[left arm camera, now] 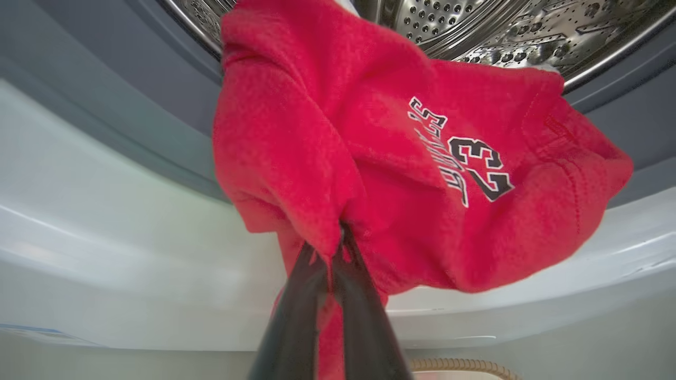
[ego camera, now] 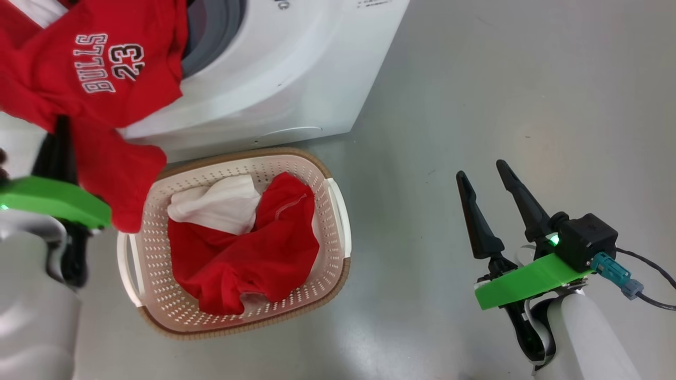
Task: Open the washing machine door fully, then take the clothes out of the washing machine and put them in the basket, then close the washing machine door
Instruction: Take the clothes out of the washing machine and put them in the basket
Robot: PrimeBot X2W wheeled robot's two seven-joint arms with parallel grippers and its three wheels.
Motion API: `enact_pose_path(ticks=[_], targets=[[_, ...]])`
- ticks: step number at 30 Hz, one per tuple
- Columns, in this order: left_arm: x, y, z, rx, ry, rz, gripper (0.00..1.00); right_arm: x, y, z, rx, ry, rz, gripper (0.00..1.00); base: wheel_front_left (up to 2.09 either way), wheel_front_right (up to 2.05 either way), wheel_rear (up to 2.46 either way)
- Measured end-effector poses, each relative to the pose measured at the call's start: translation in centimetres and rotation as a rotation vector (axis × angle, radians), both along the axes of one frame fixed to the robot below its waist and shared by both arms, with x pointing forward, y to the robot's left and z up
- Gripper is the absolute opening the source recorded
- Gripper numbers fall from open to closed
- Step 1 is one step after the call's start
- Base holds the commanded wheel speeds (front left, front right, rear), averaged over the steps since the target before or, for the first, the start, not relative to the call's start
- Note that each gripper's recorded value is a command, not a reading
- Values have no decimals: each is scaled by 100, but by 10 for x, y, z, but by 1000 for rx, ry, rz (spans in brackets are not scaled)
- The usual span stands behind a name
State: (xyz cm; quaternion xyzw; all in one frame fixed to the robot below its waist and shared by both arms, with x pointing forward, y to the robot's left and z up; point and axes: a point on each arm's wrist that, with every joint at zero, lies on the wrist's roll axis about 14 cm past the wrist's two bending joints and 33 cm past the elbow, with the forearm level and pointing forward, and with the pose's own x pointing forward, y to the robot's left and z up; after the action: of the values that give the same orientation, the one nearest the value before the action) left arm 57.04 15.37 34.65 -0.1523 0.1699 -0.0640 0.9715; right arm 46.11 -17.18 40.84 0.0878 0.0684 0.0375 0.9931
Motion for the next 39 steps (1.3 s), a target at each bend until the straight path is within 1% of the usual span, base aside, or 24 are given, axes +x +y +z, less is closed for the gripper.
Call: enact_pose_path(ticks=[9,28,32,39], targets=[[-47,-25,-16,-18,45,-68,0,4,6,6,10,-19,13,100,0,0,0],[-140,-120,-53,-18,200,-407,0,4,11,8,15,-25,25,100,0,0,0],[-157,-129,-64,-27,252,-441,0,4,10,7,14,-22,24,100,0,0,0],[-178,-132,-84,-26,339,-472,0,3,10,2,13,-9,26,100,0,0,0]])
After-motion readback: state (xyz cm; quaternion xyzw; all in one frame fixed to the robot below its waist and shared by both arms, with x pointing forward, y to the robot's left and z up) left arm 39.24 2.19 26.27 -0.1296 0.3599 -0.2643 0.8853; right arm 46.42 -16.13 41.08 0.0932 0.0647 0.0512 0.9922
